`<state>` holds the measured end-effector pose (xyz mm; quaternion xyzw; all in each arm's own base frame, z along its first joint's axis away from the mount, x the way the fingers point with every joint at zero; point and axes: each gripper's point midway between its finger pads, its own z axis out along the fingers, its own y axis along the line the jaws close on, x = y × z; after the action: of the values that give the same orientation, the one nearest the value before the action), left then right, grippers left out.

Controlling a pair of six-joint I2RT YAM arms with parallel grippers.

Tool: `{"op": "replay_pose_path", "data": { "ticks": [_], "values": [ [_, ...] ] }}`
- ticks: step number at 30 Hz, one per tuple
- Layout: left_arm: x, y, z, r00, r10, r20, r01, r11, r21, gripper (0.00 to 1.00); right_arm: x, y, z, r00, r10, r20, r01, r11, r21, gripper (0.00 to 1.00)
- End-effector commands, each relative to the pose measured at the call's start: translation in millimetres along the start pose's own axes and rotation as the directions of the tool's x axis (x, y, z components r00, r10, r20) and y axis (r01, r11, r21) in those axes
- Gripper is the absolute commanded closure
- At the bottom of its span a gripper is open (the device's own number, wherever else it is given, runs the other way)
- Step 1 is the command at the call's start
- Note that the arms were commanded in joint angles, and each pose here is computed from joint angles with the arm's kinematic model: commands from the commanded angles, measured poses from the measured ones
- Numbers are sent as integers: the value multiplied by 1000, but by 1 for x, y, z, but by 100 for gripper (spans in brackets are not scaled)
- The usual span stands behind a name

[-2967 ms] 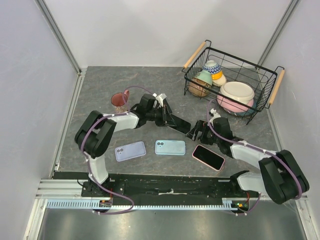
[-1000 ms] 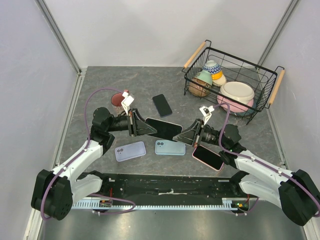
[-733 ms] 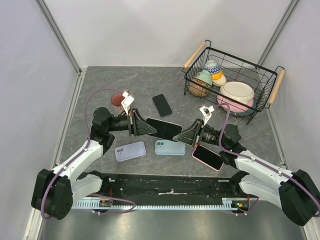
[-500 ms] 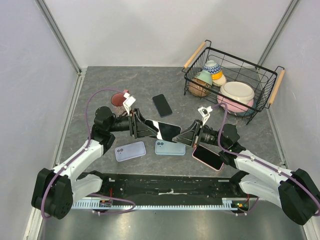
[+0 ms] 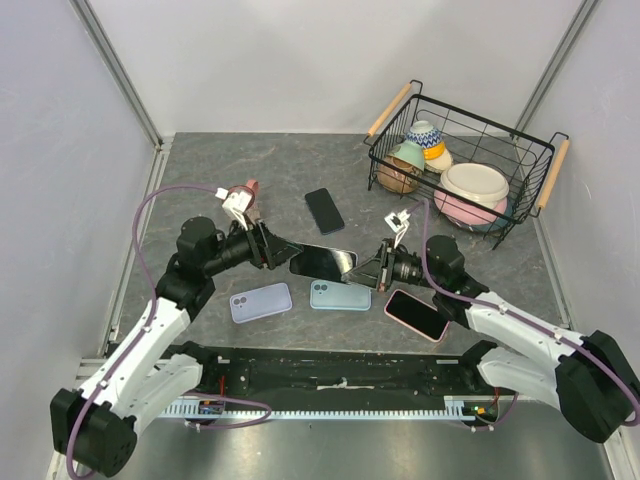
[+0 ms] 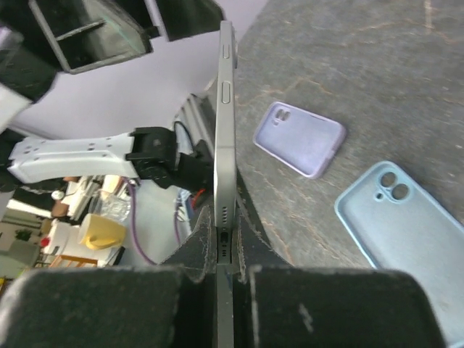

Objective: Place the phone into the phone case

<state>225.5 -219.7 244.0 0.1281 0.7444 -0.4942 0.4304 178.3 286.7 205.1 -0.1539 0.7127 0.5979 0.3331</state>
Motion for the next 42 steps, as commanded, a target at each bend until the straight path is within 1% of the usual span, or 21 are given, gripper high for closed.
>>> {"op": "replay_pose_path", "data": {
  "ticks": [1,2,4,8,10,11,13,14,20,22,24,25,27,28,32,36,42],
  "values": [
    [-10,46,-20,997,61,47,-44,949,-311,30,-13,-19,6,998,-61,-4,61,991,123,100],
    [-11,54,-24,997,61,54,-37,932,-361,30,-13,-25,6,998,-56,-3,56,987,151,100],
    [-5,62,-27,998,43,35,-26,916,-400,31,-11,-35,4,998,-57,-21,59,979,196,100],
    [8,74,-26,1000,4,-11,-9,898,-440,33,-13,-57,-7,999,-34,-15,37,959,282,100],
    [13,78,-26,1000,-13,-23,1,893,-449,34,-12,-61,-14,1000,-14,-17,18,961,276,100],
    [18,80,-25,999,-28,-33,10,894,-448,34,-20,-65,-21,1000,-18,6,15,959,283,100],
    [24,83,-23,998,-43,-49,16,892,-452,35,-22,-65,-27,1000,-14,4,13,963,271,100],
    [27,85,-22,997,-51,-56,20,891,-454,35,-29,-65,-34,999,-27,22,20,962,272,100],
    [49,89,-4,988,-96,-121,34,900,-434,37,-41,-71,-58,999,-4,41,-7,967,255,100],
    [58,89,5,982,-104,-156,27,902,-432,37,-46,-73,-66,998,0,57,-15,968,251,100],
    [64,87,12,979,-102,-174,18,904,-427,38,-46,-69,-70,999,16,49,-27,975,221,100],
    [73,85,19,974,-105,-199,10,903,-430,38,-49,-70,-73,998,20,57,-32,975,221,100],
    [81,81,29,971,-101,-216,0,906,-423,38,-48,-67,-74,998,28,53,-38,978,206,100],
    [88,72,36,968,-89,-235,-15,913,-407,38,-48,-66,-74,998,30,51,-40,979,202,100],
    [114,69,55,945,-86,-317,-57,908,-416,38,-50,-63,-73,998,37,52,-46,981,189,100],
    [117,66,61,946,-68,-318,-80,899,-431,37,-49,-61,-72,998,45,44,-52,983,177,100],
    [104,72,52,961,-37,-274,-103,872,-478,32,-42,-61,-72,997,79,17,-81,983,164,100]
  ]
}}
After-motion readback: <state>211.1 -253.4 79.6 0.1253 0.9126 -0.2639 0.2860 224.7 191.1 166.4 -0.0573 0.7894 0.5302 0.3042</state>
